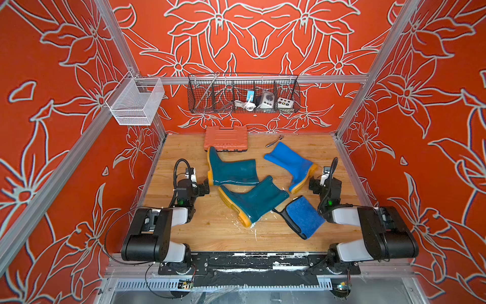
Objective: Wipe the rubber boots with a cloth
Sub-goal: Adjust the rubber boot at the center of the board.
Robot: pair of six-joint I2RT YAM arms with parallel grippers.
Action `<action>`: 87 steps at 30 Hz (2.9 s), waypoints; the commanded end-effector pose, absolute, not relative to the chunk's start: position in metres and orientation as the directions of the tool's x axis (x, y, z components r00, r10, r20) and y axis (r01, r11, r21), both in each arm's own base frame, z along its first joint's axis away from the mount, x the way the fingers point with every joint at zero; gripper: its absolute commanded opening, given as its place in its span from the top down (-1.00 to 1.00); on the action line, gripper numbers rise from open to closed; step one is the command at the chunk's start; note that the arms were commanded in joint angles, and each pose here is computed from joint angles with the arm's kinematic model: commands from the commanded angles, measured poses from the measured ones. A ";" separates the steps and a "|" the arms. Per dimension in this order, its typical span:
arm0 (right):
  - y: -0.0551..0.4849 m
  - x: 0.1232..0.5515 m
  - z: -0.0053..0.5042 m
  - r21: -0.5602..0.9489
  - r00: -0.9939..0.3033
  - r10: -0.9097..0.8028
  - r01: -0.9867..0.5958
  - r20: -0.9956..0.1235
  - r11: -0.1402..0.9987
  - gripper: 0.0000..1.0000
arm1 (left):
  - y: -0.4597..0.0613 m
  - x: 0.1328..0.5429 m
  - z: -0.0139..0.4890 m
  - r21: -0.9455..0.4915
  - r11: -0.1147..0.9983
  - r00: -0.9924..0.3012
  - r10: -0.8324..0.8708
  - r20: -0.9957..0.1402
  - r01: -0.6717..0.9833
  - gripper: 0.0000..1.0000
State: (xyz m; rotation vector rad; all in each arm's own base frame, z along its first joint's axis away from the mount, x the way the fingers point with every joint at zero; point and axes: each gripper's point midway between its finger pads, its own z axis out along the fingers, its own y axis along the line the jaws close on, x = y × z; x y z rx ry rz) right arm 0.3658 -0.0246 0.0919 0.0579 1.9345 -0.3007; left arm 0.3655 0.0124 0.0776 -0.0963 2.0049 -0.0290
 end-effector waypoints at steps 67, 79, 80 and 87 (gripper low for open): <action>0.113 0.363 0.164 0.018 -0.705 -0.165 -0.244 -0.689 0.970 -0.66 | -0.263 0.317 0.188 -0.304 0.838 -0.653 0.080 -0.753 0.453 -0.72; 0.171 0.350 0.120 0.208 -0.823 -0.212 -0.367 -0.527 0.907 -0.41 | -0.284 0.240 0.071 -0.215 0.896 -0.847 0.256 -0.466 0.389 -0.61; 0.182 0.342 0.114 0.211 -0.823 -0.240 -0.393 -0.515 0.895 -0.40 | -0.272 0.239 0.066 -0.174 0.913 -0.853 0.258 -0.454 0.368 -0.62; 0.237 0.310 0.090 0.305 -0.830 -0.301 -0.473 -0.470 0.827 -0.34 | -0.196 0.236 0.055 -0.047 0.979 -0.901 0.162 -0.403 0.197 -0.66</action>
